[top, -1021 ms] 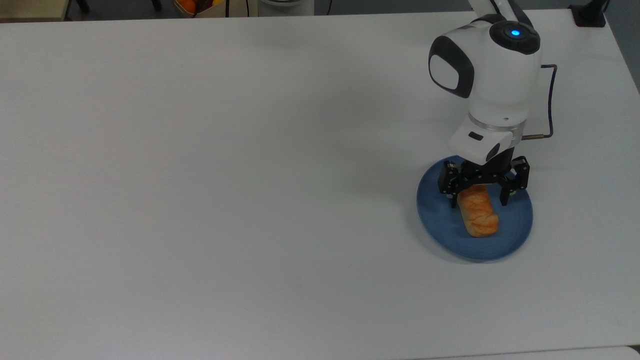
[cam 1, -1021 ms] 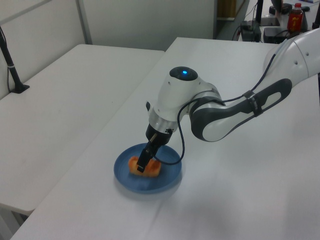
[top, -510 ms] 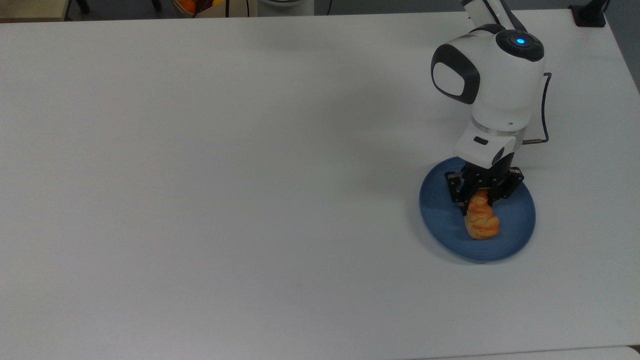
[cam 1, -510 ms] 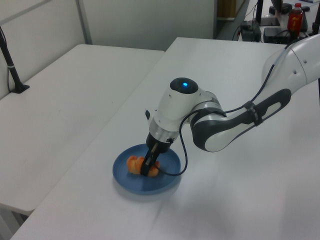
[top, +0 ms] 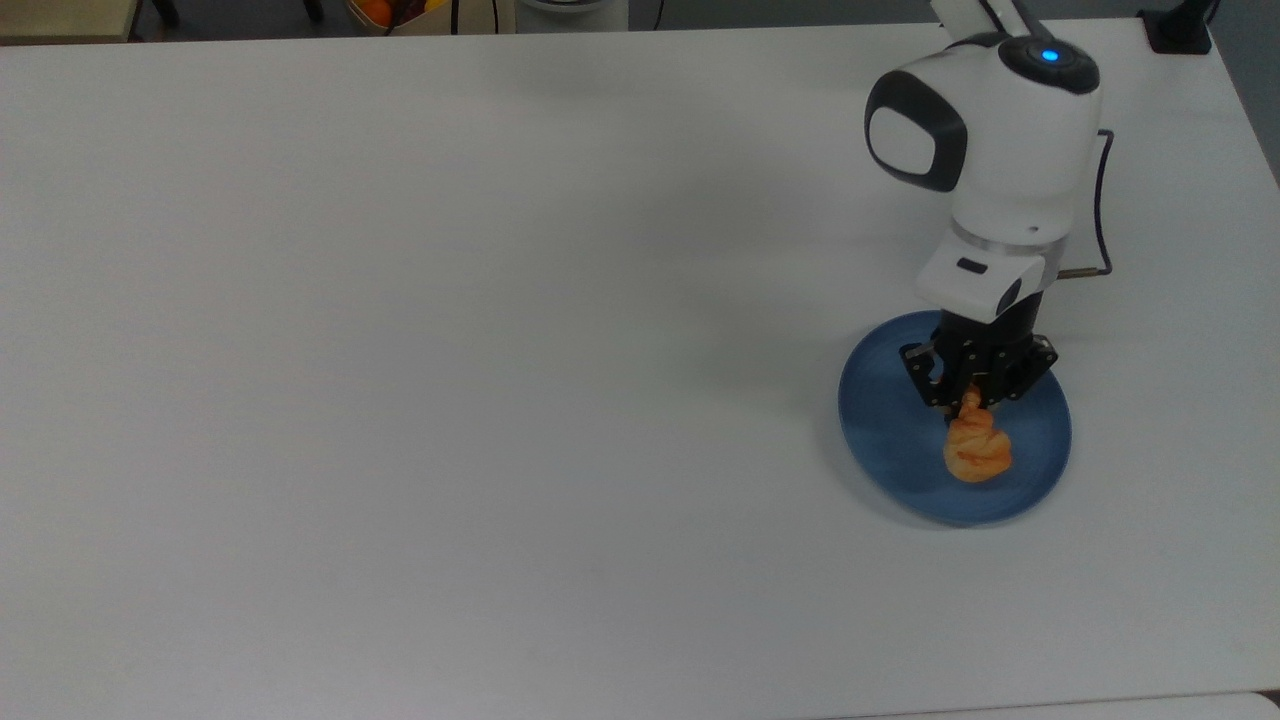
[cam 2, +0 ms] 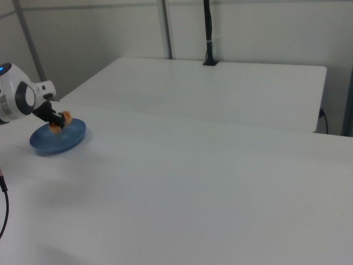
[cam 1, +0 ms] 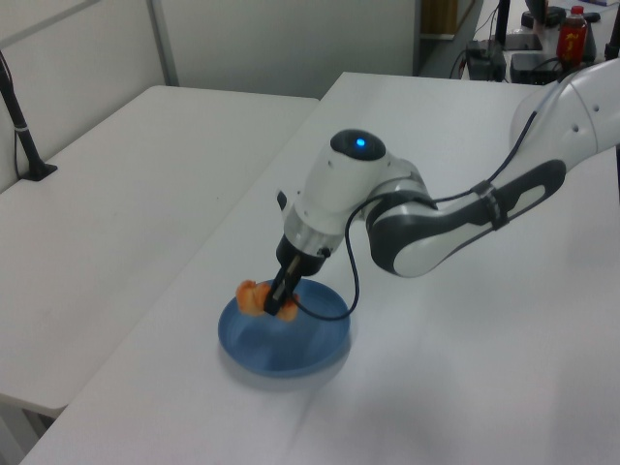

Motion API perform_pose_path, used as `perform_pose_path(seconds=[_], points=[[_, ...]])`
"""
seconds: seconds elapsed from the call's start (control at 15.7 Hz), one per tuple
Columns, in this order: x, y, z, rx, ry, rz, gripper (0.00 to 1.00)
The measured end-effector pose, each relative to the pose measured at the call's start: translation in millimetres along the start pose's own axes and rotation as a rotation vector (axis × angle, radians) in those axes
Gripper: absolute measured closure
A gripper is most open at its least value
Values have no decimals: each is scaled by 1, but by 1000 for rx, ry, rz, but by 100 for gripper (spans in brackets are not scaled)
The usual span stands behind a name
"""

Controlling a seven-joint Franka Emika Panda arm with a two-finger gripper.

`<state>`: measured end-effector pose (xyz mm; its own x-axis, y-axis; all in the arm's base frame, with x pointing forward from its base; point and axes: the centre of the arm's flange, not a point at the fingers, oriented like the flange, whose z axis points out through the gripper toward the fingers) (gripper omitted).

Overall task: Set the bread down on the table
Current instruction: 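Lift the bread roll off the plate and carry it away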

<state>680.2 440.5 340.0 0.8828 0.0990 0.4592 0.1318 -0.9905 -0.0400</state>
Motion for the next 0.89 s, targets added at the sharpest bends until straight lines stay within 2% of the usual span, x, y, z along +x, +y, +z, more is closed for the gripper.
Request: perform_pose_path(seconds=[0.26,0.38,0.57,0.7,0.89], points=[[25,14,-56,27,44,33,83],[33,37,-81,37,39,69,83],[37,73,-114,39,31,113,83],[38,109,-156,38,38,152,83],[23,167,-201,2,11,179,83]])
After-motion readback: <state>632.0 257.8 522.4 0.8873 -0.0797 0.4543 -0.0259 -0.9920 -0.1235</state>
